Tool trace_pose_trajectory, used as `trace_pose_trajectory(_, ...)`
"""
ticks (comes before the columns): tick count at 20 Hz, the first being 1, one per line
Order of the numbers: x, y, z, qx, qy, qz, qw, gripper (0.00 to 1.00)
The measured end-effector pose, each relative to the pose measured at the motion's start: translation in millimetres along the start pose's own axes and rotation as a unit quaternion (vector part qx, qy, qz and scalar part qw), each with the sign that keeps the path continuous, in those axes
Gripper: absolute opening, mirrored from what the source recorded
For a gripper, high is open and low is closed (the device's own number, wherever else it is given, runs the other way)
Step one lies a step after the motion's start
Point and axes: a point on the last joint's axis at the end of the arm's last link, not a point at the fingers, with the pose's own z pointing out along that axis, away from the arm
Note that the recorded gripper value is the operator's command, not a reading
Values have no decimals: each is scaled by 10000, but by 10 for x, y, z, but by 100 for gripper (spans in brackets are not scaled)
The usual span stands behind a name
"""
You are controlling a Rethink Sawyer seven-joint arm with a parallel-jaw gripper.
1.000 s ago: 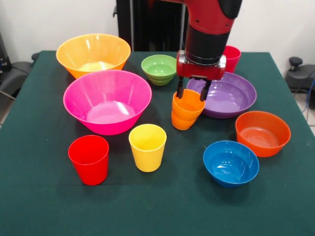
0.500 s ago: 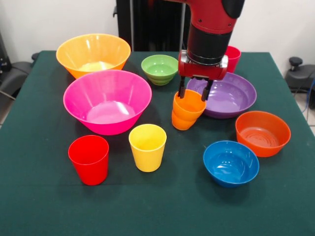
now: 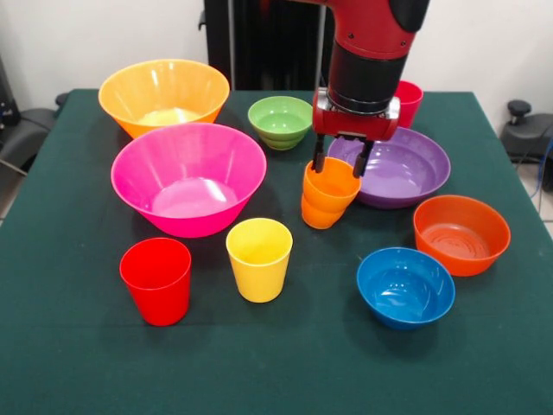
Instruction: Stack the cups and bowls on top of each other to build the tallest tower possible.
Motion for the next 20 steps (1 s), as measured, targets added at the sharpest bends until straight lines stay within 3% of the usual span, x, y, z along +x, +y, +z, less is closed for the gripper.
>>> trace_pose_trajectory(20,-61,15,-165,33,-151,-17,9999,100)
